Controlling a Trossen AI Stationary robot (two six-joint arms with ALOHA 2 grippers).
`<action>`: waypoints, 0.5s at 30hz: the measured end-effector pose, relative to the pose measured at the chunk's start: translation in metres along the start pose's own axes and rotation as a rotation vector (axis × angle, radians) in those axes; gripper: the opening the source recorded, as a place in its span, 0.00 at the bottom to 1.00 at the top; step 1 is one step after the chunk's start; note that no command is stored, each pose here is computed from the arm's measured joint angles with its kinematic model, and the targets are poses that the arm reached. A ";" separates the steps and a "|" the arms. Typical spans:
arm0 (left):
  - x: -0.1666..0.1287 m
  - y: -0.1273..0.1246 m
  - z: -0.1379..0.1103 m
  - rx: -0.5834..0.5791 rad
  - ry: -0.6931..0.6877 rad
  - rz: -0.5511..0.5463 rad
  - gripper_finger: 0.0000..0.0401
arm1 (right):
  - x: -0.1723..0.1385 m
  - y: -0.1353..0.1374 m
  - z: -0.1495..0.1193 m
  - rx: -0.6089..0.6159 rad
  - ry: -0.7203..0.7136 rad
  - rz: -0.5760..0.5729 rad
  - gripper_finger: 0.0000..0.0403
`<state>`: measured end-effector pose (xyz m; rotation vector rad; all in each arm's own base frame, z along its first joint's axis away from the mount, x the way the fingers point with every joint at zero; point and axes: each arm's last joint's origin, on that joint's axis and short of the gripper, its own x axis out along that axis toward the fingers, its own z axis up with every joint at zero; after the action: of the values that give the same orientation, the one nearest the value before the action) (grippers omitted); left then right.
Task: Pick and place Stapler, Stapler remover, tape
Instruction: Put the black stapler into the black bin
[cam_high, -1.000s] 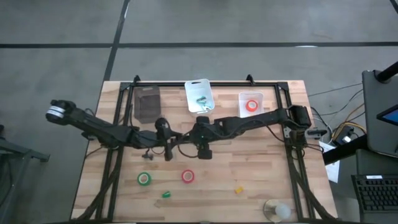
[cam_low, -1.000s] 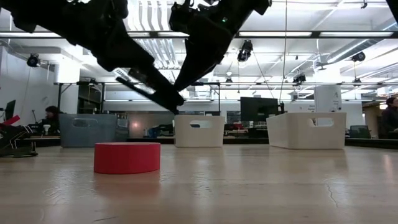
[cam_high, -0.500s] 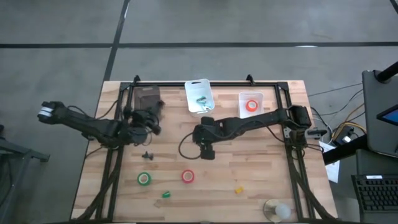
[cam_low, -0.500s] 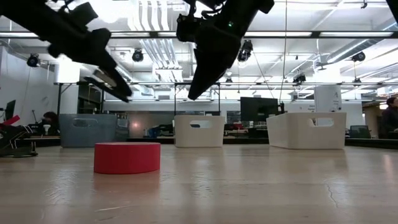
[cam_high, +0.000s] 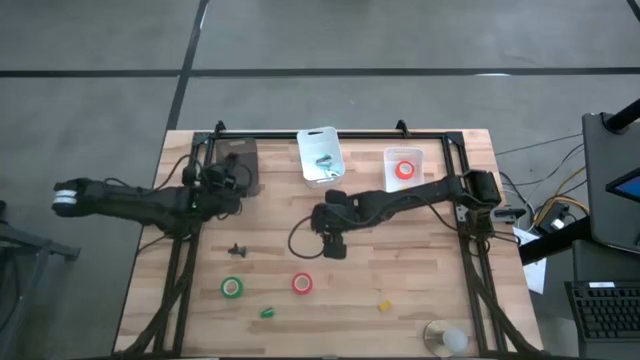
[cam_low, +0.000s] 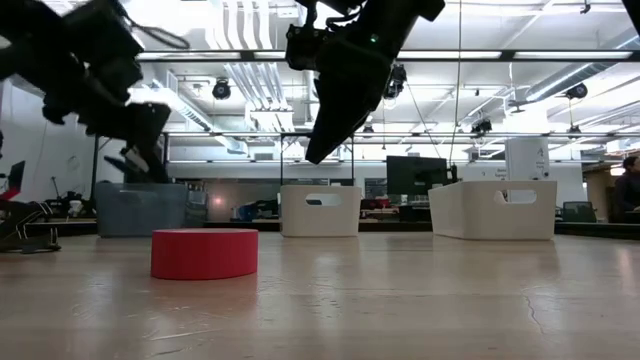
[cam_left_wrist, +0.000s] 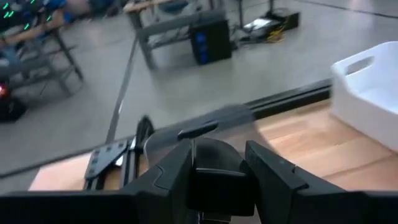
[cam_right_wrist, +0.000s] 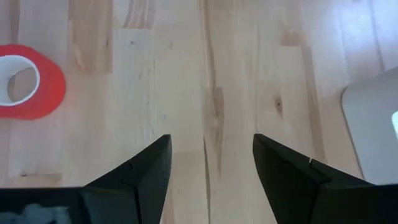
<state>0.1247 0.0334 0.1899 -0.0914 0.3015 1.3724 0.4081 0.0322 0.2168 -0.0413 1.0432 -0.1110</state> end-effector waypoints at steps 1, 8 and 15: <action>0.004 0.001 -0.003 -0.017 0.011 0.010 0.34 | 0.000 0.000 0.000 -0.001 0.004 0.000 0.55; 0.023 0.002 -0.018 -0.044 0.031 0.022 0.36 | 0.000 0.002 -0.002 -0.006 0.016 0.001 0.55; 0.031 0.002 -0.031 -0.060 0.050 -0.051 0.37 | 0.003 0.002 -0.006 -0.003 0.026 -0.001 0.55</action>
<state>0.1230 0.0559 0.1518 -0.1826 0.2975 1.3299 0.4048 0.0337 0.2114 -0.0425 1.0696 -0.1110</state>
